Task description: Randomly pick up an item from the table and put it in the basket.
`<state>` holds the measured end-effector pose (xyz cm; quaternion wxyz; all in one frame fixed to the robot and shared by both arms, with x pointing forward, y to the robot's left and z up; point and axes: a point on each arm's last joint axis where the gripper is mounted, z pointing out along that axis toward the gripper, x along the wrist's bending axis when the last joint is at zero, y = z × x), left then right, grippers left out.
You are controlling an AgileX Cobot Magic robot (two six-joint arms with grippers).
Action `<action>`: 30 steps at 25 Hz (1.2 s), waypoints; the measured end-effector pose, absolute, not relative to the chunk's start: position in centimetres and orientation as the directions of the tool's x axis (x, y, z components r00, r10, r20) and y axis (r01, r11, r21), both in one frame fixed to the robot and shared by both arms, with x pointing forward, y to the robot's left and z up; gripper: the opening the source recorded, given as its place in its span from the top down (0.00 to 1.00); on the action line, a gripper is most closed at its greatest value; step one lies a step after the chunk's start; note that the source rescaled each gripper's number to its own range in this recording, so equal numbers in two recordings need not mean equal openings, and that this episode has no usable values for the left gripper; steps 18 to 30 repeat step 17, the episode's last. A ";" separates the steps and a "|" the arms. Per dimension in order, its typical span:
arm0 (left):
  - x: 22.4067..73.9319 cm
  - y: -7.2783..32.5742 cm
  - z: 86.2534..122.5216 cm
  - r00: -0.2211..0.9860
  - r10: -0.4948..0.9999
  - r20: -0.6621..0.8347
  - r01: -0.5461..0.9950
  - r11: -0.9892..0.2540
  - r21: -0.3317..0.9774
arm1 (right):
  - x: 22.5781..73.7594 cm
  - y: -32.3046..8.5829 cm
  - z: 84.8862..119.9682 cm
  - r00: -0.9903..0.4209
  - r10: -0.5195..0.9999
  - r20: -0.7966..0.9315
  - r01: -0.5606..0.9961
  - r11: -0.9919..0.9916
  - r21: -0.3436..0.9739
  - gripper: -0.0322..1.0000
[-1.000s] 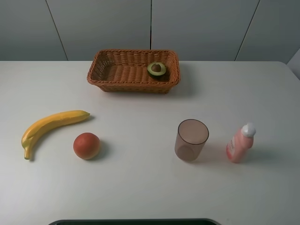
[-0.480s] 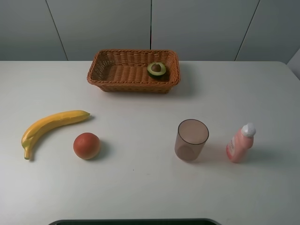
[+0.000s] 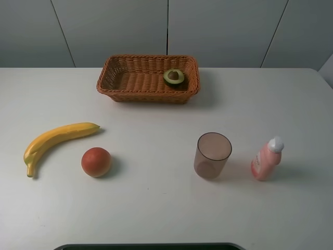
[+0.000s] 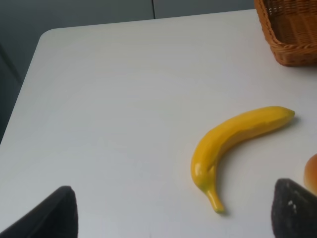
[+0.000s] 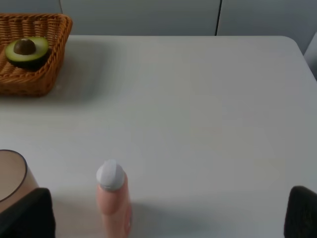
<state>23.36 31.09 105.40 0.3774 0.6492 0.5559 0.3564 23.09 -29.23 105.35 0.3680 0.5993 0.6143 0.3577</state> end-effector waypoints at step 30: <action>23.4 31.1 105.4 0.128 0.991 0.043 0.453 -0.097 0.886 | 23.1 -29.2 105.4 -0.011 1.000 -0.023 0.473 0.026 0.881 0.00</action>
